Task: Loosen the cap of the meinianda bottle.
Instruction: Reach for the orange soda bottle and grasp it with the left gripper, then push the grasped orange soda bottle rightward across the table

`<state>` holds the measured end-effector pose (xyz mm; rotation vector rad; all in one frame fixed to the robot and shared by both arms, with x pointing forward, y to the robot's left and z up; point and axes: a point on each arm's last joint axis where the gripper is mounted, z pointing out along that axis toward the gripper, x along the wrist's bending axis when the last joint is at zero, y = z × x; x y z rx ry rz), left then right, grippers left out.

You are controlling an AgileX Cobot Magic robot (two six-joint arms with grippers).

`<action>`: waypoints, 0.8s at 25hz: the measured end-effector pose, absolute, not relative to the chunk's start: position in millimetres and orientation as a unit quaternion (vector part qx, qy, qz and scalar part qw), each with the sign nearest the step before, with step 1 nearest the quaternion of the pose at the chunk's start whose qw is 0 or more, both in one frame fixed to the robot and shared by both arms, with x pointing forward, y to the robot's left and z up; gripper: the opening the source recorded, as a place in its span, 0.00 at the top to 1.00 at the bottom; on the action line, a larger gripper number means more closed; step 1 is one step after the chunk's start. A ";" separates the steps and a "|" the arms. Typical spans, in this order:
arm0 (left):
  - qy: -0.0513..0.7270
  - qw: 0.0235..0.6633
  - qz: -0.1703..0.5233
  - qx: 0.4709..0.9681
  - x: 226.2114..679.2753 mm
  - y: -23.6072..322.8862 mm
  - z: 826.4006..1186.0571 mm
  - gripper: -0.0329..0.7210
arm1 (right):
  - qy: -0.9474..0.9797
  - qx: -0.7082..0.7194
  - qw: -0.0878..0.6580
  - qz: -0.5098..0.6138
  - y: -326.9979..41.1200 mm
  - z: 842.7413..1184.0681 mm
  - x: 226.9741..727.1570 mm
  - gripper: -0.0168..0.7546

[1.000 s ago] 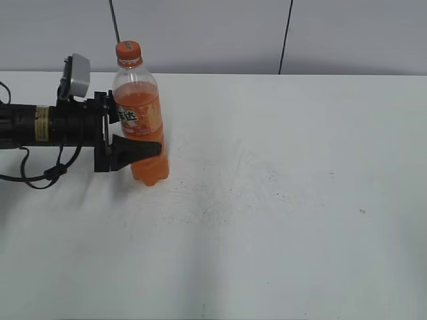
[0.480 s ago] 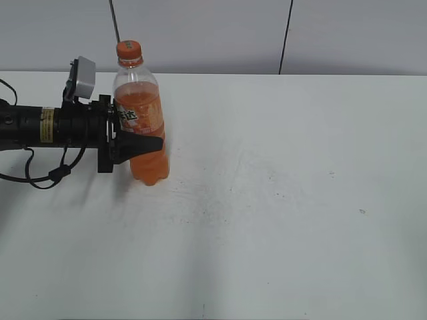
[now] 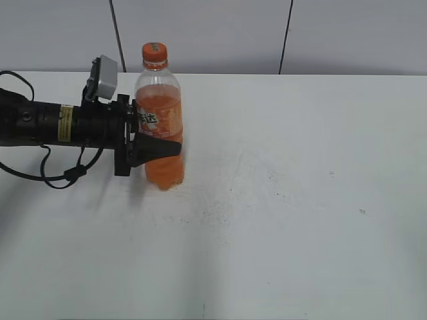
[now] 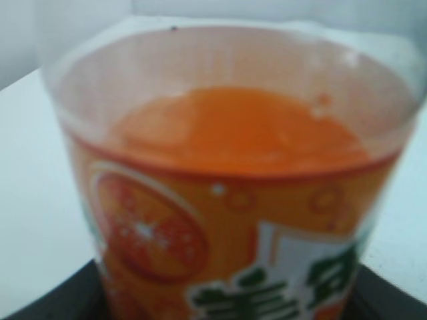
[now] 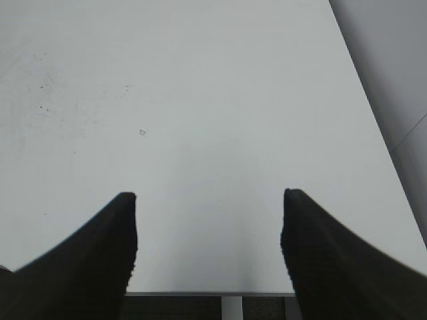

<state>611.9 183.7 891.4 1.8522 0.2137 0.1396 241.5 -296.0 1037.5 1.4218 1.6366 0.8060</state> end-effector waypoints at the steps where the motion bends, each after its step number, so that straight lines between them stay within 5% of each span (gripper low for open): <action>1: 0.084 0.594 0.057 0.798 610.0 178.0 893.5 0.40 | 0.648 0.563 0.403 0.319 -296.0 1037.5 241.5 0.32; 14: -0.011 0.631 0.039 0.775 597.7 86.2 920.3 0.40 | 0.648 0.563 0.403 0.319 -296.0 1037.5 241.5 0.32; 20: -0.014 0.630 0.022 0.776 598.5 71.0 904.1 0.40 | 0.648 0.563 0.403 0.319 -296.0 1037.5 241.5 0.32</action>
